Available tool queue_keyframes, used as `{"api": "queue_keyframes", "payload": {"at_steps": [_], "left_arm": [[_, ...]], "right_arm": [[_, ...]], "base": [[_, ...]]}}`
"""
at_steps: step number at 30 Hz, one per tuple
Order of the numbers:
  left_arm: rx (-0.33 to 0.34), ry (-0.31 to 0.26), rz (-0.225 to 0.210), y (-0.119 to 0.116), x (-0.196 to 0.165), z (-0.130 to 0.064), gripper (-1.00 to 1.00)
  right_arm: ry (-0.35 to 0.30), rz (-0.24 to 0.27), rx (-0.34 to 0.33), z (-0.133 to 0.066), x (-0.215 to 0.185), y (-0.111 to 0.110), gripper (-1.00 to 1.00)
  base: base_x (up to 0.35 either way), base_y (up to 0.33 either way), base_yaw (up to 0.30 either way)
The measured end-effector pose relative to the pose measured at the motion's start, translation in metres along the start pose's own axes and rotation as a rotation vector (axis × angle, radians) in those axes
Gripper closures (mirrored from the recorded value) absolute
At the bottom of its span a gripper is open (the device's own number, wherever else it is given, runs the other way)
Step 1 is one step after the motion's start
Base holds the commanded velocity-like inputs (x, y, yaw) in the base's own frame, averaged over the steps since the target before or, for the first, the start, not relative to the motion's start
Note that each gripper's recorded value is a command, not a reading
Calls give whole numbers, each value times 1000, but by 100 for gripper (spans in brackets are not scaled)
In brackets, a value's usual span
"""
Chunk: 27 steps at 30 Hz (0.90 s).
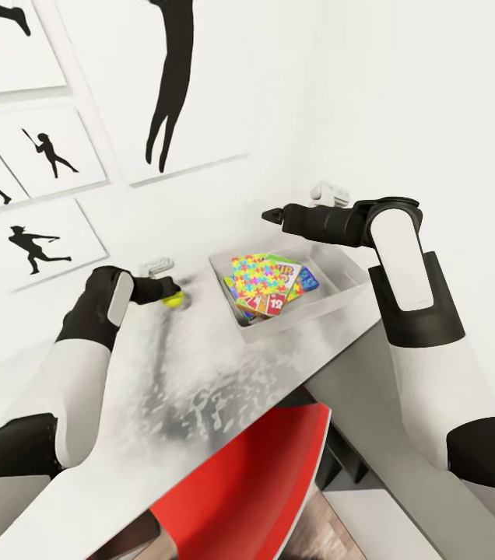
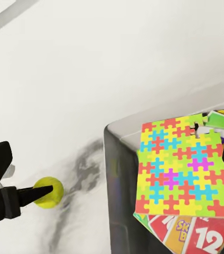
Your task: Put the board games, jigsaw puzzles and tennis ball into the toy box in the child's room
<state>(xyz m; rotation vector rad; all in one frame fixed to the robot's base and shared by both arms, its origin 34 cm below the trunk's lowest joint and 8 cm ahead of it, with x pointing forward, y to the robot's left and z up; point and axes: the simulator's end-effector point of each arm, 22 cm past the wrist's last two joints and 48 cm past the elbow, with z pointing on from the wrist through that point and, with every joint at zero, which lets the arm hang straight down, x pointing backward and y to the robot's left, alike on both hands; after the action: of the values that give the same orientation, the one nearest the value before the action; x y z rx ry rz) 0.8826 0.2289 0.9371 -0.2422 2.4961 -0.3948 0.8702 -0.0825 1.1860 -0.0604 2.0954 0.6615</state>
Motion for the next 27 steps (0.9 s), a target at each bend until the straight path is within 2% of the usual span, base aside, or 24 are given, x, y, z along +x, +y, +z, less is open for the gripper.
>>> {"api": "queue_keyframes", "payload": {"at_steps": [3, 8, 13, 27], "left_arm": [[12, 4, -28, 3, -8, -14, 100], [27, -10, -72, 7, -18, -27, 100], [35, -40, -73, 4, -31, -39, 100], [51, -67, -67, -4, -43, -55, 100]], "right_arm": [[-4, -2, 0, -2, -2, 2, -100], [-11, -7, -2, -6, -6, 5, -100], [-18, -10, -4, -10, -10, 8, -100], [-38, -22, -7, -21, -21, 16, -100]], "base": [[0, 0, 0], [0, 0, -47], [0, 0, -86], [0, 0, -89]]}}
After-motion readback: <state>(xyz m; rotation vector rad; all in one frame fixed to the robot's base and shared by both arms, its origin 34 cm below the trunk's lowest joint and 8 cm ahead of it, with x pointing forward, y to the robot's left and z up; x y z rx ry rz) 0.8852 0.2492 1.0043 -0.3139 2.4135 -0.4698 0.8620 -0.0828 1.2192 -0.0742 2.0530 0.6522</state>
